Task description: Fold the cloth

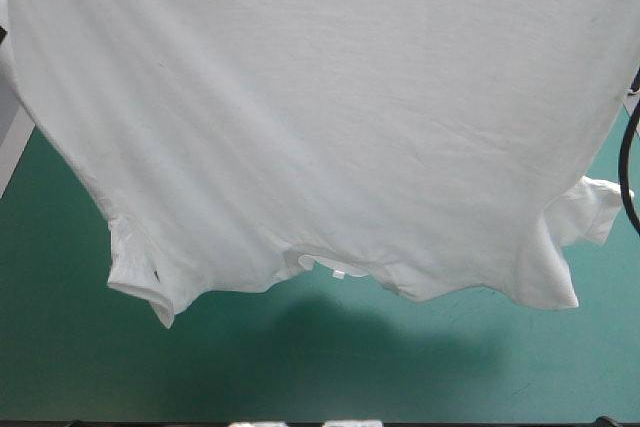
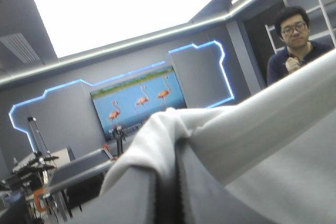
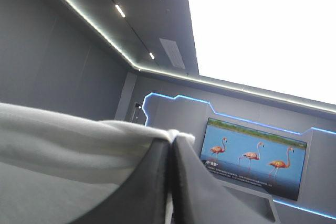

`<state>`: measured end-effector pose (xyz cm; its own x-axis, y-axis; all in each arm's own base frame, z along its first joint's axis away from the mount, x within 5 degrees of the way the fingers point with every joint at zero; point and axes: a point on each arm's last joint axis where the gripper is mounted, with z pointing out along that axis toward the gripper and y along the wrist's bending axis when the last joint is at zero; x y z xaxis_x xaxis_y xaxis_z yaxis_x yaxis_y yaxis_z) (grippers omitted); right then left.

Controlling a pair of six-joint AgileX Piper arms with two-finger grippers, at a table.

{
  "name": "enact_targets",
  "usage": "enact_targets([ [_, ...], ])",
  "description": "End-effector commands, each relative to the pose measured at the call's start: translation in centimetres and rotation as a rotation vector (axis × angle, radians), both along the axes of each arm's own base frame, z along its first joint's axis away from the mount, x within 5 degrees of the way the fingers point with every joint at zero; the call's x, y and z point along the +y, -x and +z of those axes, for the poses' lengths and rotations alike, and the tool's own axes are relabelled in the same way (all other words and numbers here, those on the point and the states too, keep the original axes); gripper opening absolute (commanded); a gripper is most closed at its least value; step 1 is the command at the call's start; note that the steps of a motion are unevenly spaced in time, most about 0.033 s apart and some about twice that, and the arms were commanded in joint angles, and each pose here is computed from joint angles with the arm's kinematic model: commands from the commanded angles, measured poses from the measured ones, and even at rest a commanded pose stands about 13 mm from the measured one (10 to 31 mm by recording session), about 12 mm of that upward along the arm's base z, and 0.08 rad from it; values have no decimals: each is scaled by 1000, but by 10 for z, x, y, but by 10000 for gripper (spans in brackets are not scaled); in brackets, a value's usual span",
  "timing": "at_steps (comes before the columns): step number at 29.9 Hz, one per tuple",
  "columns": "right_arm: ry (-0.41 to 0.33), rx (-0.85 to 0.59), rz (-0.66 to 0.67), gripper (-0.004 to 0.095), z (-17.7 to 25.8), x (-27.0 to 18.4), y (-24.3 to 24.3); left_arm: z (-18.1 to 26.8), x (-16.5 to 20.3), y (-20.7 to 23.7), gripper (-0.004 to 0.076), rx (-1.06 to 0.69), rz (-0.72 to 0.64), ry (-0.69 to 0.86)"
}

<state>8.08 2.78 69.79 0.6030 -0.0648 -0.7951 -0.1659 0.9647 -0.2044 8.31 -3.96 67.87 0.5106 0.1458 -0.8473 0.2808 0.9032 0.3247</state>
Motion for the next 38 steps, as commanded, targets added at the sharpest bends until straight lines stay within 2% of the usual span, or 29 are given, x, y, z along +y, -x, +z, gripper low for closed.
enact_targets([
  [1,-12,-119,-33,-17,9,0,-1,16,4,-2,-9,-177,43,69],
  [5,22,-151,-103,-17,8,11,-29,18,-7,-47,-9,-257,95,100],
  [10,6,-171,-222,-17,1,22,-85,9,-24,-113,-9,-325,148,108],
  [12,13,-208,-274,-17,-3,22,-112,9,-29,-131,-9,-410,178,120],
  [14,-27,-252,-246,-17,-6,17,-136,11,-32,-146,-8,-527,194,170],
  [17,-93,-286,-230,-17,-8,2,-166,13,-36,-162,-8,-604,203,199],
  [21,-103,-361,-229,-17,-10,-7,-188,12,-35,-174,-2,-727,231,236],
  [23,-125,-365,-226,-17,-16,-12,-203,6,-28,-187,-2,-728,208,288],
  [25,-114,-360,-234,-17,-25,-17,-222,-3,-16,-206,-2,-720,189,336],
  [28,-85,-336,-241,-17,-42,-21,-250,-19,1,-237,-2,-677,144,398],
  [30,-91,-296,-242,-18,-54,-24,-269,-34,8,-263,-2,-599,120,418],
  [35,-134,-98,-298,-17,-98,-27,-326,-97,7,-343,-2,-129,147,425],
  [38,-154,61,-369,-17,-131,-33,-358,-130,3,-369,-2,103,192,384],
])
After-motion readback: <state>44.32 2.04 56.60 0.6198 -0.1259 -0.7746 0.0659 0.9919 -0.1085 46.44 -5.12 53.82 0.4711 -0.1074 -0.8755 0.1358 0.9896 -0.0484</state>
